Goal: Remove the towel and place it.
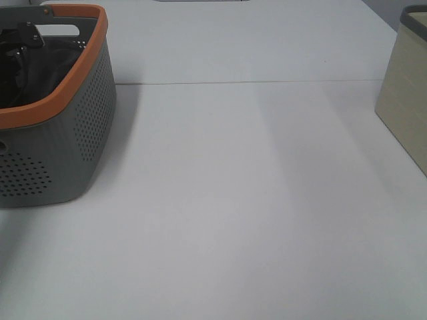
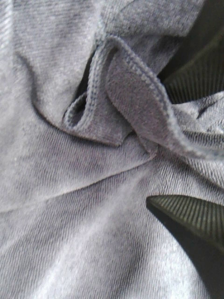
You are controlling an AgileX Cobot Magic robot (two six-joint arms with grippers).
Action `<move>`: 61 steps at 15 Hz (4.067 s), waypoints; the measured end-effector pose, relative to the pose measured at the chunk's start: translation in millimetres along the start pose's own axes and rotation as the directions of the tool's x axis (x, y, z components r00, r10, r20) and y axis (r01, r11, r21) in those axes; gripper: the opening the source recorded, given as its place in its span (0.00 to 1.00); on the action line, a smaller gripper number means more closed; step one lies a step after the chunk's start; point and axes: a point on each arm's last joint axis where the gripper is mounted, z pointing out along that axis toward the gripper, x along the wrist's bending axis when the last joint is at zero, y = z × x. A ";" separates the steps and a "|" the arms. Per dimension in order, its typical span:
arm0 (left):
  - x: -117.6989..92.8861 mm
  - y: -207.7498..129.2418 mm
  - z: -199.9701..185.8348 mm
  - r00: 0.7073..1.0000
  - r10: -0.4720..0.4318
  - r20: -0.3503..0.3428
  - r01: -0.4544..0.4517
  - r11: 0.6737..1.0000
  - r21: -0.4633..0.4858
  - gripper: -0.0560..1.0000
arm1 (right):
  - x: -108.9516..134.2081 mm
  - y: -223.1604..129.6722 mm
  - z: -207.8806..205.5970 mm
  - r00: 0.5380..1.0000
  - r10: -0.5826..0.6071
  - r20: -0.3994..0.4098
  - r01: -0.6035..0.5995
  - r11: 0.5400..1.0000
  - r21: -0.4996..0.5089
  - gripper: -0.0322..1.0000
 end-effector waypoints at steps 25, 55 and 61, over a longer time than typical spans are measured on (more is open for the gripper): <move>-69.8 7.0 -299.7 0.902 -0.409 -0.139 0.288 0.810 -0.511 0.05 | 0.0 0.0 0.0 1.000 0.000 0.000 0.000 1.000 0.000 0.93; -159.1 207.1 -327.5 0.955 -0.264 -0.133 0.043 0.570 -0.820 0.05 | 23.2 167.8 162.2 0.885 0.114 -0.451 -0.025 0.980 0.200 0.86; -186.1 249.5 -278.1 0.969 -0.229 -0.090 0.075 0.624 -0.778 0.05 | 22.0 178.8 208.9 0.833 0.223 -0.507 -0.179 0.975 0.134 0.80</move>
